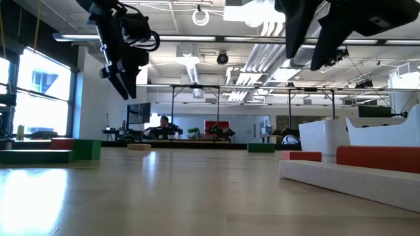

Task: Sort & place blocks by color
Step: Put the brown block into the top white bin

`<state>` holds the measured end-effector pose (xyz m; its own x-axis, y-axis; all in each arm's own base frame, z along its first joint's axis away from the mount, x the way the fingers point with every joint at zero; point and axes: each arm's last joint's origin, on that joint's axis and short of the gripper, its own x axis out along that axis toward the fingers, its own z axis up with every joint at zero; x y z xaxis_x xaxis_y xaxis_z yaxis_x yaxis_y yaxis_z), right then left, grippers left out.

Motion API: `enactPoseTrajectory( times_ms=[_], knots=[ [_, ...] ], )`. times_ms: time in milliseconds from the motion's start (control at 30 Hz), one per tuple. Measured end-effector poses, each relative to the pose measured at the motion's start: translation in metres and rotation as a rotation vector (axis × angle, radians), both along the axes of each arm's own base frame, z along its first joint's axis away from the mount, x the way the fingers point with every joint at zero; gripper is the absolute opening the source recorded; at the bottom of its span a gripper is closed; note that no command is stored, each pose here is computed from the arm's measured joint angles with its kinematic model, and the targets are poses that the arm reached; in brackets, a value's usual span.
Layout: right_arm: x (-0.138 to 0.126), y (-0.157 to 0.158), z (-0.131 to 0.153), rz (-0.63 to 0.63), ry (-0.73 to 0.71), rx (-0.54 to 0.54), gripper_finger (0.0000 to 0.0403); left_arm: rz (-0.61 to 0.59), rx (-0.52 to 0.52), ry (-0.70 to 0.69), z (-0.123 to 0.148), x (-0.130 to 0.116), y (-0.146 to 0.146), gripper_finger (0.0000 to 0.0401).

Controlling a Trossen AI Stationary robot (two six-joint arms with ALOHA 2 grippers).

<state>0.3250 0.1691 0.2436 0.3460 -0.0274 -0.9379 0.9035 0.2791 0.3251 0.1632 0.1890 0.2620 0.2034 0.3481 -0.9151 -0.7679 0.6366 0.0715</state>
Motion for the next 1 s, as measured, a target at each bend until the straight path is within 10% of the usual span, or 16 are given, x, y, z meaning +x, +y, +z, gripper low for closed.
enactPoseTrajectory(
  times_ms=[500,1000],
  knots=[
    [0.003,0.029,-0.024,0.11,-0.016,-0.04,0.0128,0.051,-0.012,-0.005,0.0,-0.001,-0.001,0.0239],
    [0.014,0.04,-0.05,0.116,0.022,0.053,0.022,0.054,-0.011,-0.004,0.0,-0.001,-0.001,0.0239]
  ],
)
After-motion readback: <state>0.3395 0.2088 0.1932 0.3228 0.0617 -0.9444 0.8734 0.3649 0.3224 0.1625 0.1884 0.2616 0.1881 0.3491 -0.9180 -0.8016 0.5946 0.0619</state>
